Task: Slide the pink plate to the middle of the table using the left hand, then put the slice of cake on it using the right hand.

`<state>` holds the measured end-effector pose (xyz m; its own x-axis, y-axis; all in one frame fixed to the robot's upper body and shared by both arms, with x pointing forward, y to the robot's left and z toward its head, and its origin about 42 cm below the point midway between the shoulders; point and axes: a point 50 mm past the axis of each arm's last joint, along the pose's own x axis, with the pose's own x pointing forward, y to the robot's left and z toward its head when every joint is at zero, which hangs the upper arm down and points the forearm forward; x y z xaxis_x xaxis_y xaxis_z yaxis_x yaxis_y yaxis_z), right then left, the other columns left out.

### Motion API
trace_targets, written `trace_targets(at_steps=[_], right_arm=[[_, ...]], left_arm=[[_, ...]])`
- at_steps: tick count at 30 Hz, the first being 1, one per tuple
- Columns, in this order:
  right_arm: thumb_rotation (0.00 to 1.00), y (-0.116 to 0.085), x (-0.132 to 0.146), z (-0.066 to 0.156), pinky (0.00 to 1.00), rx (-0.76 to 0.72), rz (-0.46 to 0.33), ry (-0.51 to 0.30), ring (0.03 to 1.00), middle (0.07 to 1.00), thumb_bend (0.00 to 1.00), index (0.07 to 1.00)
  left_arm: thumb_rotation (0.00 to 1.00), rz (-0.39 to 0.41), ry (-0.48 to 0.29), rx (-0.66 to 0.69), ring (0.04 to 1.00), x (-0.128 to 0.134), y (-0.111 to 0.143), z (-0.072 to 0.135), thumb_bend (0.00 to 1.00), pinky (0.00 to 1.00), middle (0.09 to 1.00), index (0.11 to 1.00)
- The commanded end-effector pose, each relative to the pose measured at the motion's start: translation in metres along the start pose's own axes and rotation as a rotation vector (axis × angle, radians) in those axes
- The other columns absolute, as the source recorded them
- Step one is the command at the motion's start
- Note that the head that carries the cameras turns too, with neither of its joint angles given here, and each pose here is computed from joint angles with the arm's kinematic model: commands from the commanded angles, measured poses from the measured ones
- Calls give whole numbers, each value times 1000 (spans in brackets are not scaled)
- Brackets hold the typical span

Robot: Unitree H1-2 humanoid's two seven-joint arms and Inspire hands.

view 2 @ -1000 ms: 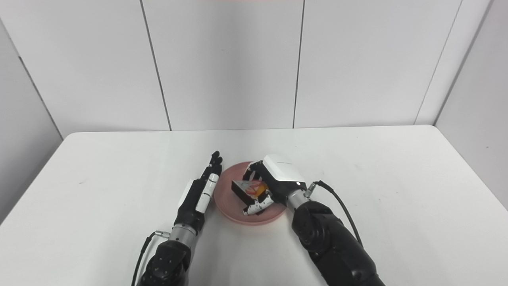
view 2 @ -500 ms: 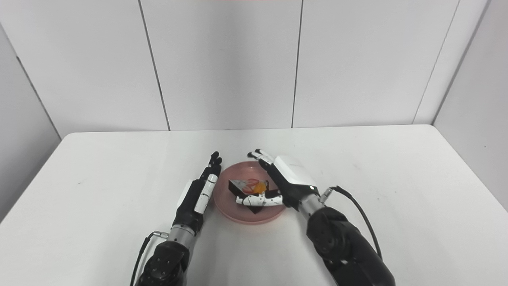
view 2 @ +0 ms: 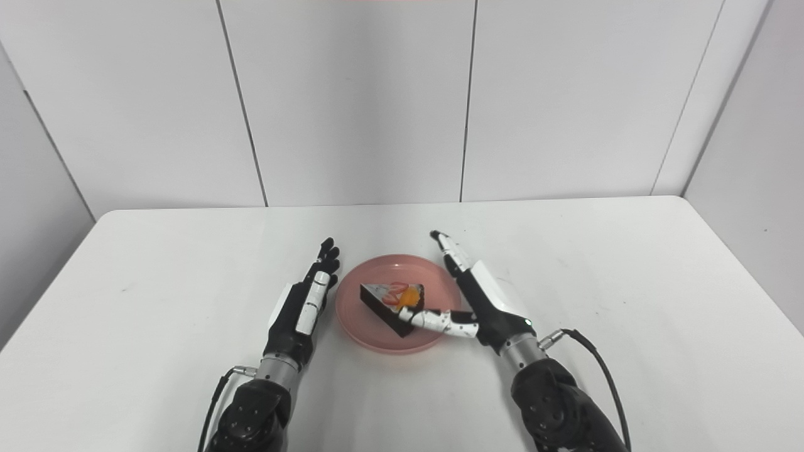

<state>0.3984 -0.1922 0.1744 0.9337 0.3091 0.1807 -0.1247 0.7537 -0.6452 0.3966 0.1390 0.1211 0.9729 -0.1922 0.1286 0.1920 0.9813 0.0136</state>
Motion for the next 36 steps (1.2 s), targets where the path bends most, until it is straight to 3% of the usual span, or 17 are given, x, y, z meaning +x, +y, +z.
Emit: trace_targets(at_steps=[1,9,13,16,26,32,36], right_arm=[[834,-8,9,11,950,110,-78,-47,1000,1000,611,1000],[959,-1,8,4,1000,463,-172,-27,1000,1000,603,1000],[941,5,13,0,1000,595,-211,-8,1000,1000,647,1000],[898,7,14,0,1000,679,-213,20,1000,1000,594,1000],[913,8,10,-6,1000,730,-192,84,1000,1000,587,1000],[856,7,4,-6,1000,725,-207,97,1000,1000,519,1000],[842,7,-1,-7,1000,728,-197,101,1000,1000,529,1000]], left_arm=[[1000,13,-19,13,1000,3,11,1,673,1000,1000,1000],[1000,13,-21,18,1000,2,18,2,661,1000,1000,1000],[1000,10,-9,20,1000,2,19,3,677,1000,1000,1000],[1000,11,-3,21,1000,2,18,4,683,1000,1000,1000],[1000,4,7,28,1000,2,17,4,682,1000,1000,1000],[1000,-4,0,22,1000,4,16,2,709,1000,1000,1000],[1000,-17,8,21,1000,5,15,4,702,1000,1000,1000]])
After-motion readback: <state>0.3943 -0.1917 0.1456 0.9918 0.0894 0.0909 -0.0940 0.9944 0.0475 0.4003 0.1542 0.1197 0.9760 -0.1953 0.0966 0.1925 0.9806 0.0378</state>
